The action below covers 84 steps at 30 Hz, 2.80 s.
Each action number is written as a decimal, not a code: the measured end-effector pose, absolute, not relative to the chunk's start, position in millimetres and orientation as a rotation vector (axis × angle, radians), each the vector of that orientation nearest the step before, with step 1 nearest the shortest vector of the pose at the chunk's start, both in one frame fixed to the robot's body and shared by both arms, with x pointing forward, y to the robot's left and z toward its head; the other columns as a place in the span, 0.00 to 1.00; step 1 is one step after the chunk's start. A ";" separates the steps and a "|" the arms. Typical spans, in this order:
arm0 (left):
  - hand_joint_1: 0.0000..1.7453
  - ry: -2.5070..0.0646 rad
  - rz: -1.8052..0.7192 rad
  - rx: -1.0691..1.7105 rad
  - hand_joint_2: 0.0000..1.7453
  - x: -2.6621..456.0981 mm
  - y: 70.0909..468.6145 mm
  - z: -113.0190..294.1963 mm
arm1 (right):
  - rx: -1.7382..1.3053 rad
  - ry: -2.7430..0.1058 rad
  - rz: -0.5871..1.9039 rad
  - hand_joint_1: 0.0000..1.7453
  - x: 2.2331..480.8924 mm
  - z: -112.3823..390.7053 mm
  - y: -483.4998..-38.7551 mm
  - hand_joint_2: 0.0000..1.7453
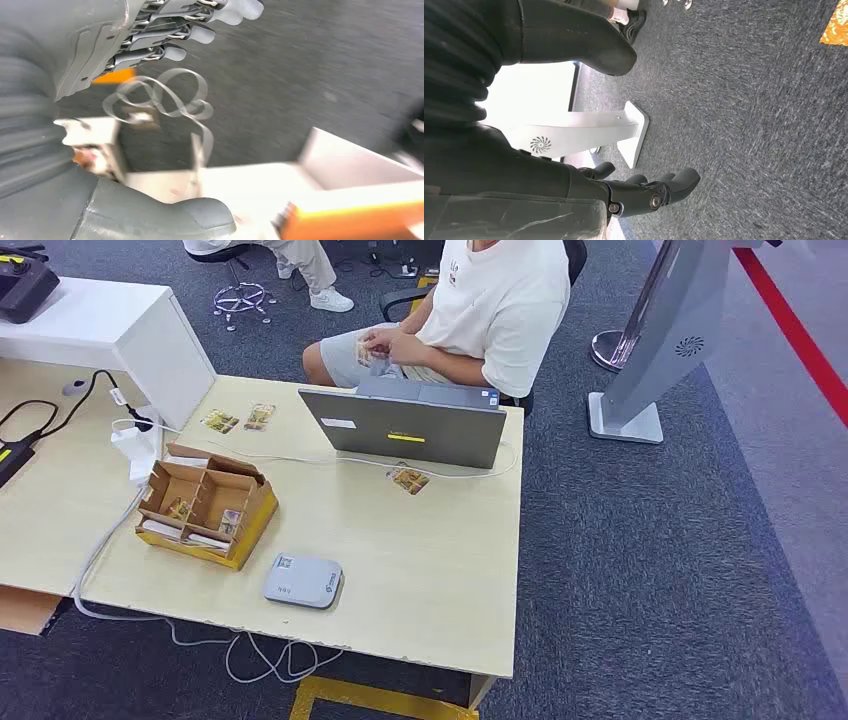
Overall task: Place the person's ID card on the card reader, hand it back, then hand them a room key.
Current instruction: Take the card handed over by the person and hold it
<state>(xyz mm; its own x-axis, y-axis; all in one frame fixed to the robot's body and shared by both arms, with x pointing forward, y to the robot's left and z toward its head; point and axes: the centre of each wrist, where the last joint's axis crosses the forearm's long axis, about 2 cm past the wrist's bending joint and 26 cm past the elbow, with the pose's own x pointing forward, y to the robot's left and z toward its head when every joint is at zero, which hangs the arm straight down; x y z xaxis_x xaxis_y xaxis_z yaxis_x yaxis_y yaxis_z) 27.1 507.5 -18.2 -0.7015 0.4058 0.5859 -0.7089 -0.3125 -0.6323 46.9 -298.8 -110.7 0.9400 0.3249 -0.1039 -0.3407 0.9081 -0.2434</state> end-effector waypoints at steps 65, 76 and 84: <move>0.00 -1.686 -1.242 1.681 1.00 476.8 299.6 335.9 | -0.273 0.011 0.517 0.00 61.5 -108.9 -289.4 1.00; 0.00 -1.656 -1.240 1.655 1.00 482.3 291.5 327.1 | -0.275 0.017 0.529 0.00 60.2 -109.1 -289.0 1.00; 0.00 -1.635 -1.248 1.644 1.00 483.3 292.8 322.1 | -0.275 0.017 0.530 0.00 60.2 -109.1 -289.0 1.00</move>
